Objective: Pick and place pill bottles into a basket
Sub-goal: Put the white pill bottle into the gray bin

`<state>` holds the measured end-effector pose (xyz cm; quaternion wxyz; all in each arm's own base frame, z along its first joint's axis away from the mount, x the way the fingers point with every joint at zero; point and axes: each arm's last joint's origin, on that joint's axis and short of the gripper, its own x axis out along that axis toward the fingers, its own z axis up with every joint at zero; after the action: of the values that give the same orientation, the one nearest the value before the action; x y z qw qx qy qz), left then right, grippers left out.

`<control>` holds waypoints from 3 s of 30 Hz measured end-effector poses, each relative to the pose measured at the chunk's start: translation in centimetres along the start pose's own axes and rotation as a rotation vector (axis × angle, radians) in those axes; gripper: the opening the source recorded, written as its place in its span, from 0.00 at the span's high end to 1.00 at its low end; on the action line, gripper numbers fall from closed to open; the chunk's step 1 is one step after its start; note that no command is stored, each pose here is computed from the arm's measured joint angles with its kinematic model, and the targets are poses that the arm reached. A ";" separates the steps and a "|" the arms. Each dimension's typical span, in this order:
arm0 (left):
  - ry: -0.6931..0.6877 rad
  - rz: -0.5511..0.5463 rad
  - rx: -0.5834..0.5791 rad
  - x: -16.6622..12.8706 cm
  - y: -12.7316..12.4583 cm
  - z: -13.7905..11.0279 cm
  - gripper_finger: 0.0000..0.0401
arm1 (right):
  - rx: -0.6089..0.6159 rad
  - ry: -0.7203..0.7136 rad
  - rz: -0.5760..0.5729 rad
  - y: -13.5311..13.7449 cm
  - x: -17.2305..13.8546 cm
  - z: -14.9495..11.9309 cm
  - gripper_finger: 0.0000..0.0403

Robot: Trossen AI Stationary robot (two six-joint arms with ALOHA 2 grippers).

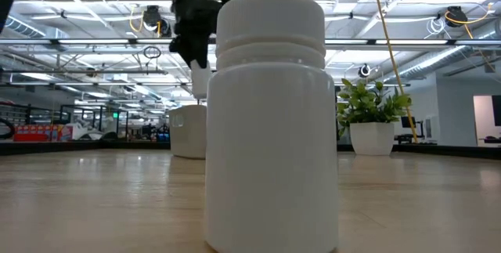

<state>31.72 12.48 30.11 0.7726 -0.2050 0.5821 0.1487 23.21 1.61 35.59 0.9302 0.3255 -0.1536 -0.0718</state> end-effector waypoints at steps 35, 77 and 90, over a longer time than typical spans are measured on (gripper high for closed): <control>0.109 0.075 0.028 7.4 -1.6 2.5 0.58 | -0.017 0.050 -0.026 -0.3 0.0 -0.5 0.37; 0.193 0.114 0.704 7.5 -3.0 1.6 0.51 | -0.037 0.093 -0.056 -0.6 -0.1 -0.9 0.37; 0.129 0.091 0.937 9.6 -5.5 2.1 0.62 | -0.046 0.117 -0.072 -0.8 -0.1 -1.1 0.37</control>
<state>38.76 8.59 22.18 0.7368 0.1824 0.6417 -0.1095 23.46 1.66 34.23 0.9416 0.3129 -0.0855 -0.0898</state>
